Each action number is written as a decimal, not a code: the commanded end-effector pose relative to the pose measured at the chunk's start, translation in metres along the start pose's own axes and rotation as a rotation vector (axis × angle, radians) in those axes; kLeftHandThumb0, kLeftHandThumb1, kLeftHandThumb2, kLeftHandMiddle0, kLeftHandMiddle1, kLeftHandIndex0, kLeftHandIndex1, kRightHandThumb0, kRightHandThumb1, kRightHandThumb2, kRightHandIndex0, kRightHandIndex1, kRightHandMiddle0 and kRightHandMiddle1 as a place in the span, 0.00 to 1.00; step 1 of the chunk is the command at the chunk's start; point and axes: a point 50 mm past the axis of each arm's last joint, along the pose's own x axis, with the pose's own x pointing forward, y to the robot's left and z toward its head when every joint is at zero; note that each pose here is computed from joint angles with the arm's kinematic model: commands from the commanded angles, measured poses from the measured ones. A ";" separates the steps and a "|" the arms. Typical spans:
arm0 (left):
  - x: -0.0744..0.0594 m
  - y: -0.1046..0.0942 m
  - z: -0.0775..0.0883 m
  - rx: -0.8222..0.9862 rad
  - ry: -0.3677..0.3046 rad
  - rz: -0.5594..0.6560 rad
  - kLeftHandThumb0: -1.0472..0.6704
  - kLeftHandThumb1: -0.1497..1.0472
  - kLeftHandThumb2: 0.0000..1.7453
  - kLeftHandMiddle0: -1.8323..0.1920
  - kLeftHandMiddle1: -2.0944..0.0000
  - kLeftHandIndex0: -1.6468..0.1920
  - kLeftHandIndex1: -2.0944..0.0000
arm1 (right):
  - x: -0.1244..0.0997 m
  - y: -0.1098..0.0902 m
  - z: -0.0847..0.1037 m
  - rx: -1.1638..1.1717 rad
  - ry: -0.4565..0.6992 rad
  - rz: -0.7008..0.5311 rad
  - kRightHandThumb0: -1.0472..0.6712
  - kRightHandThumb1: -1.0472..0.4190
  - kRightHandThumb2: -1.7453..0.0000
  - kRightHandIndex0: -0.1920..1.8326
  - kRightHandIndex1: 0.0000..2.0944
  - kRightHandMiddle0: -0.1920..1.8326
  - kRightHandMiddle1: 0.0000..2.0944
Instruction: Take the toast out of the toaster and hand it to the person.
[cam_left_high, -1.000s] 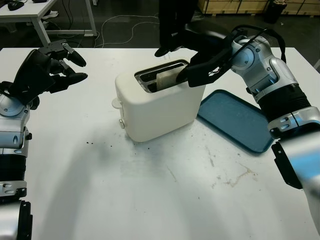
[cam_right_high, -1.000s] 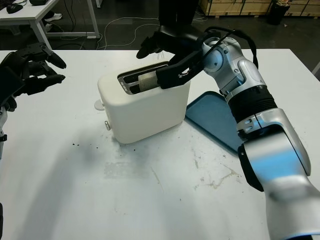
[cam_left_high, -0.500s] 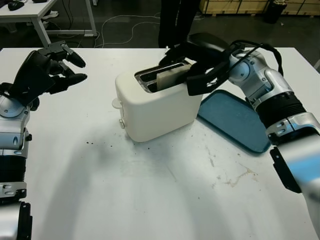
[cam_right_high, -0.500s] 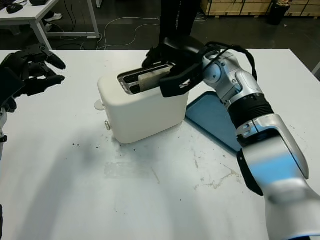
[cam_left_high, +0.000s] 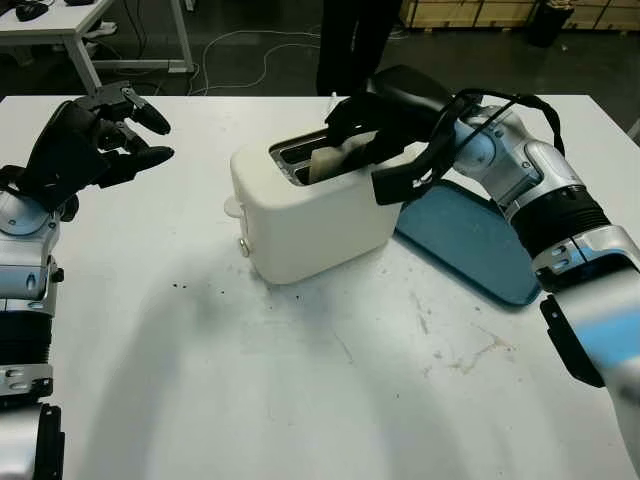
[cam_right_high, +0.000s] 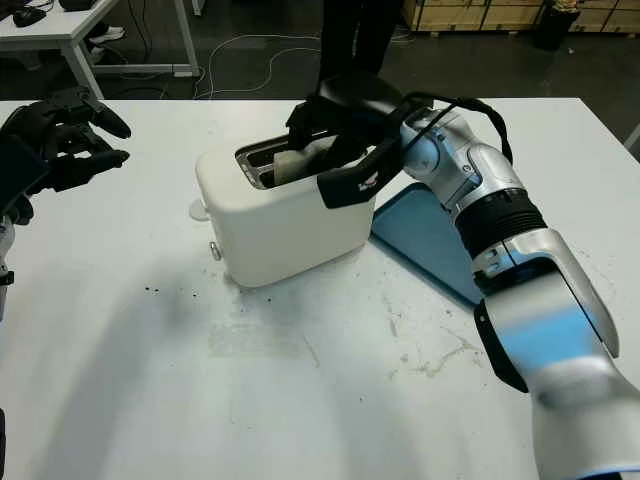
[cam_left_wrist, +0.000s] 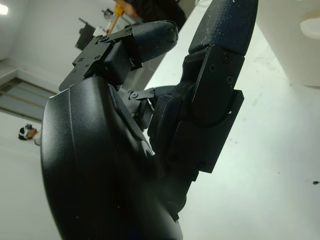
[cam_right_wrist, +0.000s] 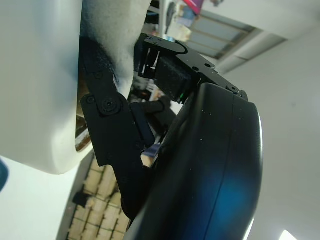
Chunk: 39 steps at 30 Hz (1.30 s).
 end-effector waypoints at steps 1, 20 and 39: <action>-0.002 0.000 -0.002 0.009 0.009 0.006 0.00 0.89 0.02 0.64 0.30 0.66 0.33 | -0.003 0.005 -0.003 -0.019 0.001 -0.011 0.22 0.13 1.00 0.62 0.79 0.57 0.67; -0.002 0.000 -0.002 0.010 0.016 0.007 0.00 0.89 0.02 0.64 0.29 0.66 0.32 | 0.003 -0.056 -0.024 0.172 0.118 -0.208 0.29 0.09 0.99 0.63 0.83 0.53 0.83; -0.001 0.000 -0.003 0.009 0.010 0.004 0.00 0.89 0.02 0.63 0.31 0.65 0.33 | -0.040 -0.066 -0.086 0.885 0.357 -0.382 0.33 0.09 0.99 0.60 0.83 0.55 0.76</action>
